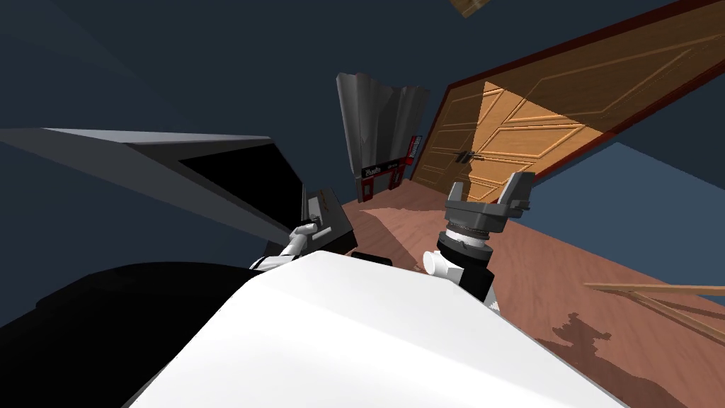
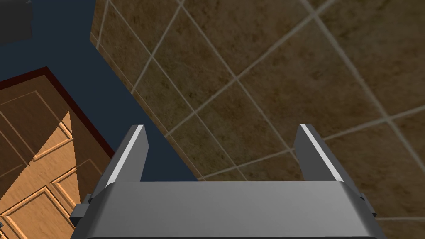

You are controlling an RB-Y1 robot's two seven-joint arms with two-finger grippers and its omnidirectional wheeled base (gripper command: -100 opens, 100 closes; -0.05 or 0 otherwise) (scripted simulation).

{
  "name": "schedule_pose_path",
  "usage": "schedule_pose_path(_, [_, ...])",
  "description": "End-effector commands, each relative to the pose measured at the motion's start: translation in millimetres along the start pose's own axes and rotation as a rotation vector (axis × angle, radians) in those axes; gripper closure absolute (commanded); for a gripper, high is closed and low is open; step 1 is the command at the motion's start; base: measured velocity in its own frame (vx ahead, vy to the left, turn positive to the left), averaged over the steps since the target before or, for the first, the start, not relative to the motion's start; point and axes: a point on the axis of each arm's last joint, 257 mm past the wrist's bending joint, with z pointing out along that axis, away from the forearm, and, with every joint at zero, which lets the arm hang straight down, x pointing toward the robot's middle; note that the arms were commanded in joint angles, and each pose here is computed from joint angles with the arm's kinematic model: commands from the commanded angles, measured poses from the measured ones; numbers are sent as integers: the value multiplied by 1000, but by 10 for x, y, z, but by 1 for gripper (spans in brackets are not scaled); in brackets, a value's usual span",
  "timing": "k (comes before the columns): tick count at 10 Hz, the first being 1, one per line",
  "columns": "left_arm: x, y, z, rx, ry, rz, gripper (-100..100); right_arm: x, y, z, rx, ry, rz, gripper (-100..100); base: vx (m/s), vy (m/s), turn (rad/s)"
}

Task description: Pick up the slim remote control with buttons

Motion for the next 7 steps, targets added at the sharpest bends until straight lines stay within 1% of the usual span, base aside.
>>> schedule_pose_path(1, [-164, 191, 8, -61, -25, -34, -100, 0, 0, 0, 0, 0, 0, 0, -49, 71, -254])
schedule_pose_path(2, [-164, 191, 8, -61, -25, -34, -100, 0, 0, 0, 0, 0, 0, 0, -32, 54, -71])
schedule_pose_path(3, [-264, 326, 8, -101, -40, -57, -100, -1, 0, 0, 0, 0, 0, 0, -4, 34, -90])
schedule_pose_path(5, [-449, 613, -13, -182, -69, -108, -100, 0, 0, 0, 0, 0, 0, 0, 4, 43, -183])
schedule_pose_path(6, [-449, 613, -13, -182, -69, -108, -100, 0, 0, 0, 0, 0, 0, 0, 7, 39, -66])
schedule_pose_path(7, [-533, 761, -33, -224, -82, -136, -100, -1, 0, -1, 0, 0, 0, 0, 3, 31, -128])
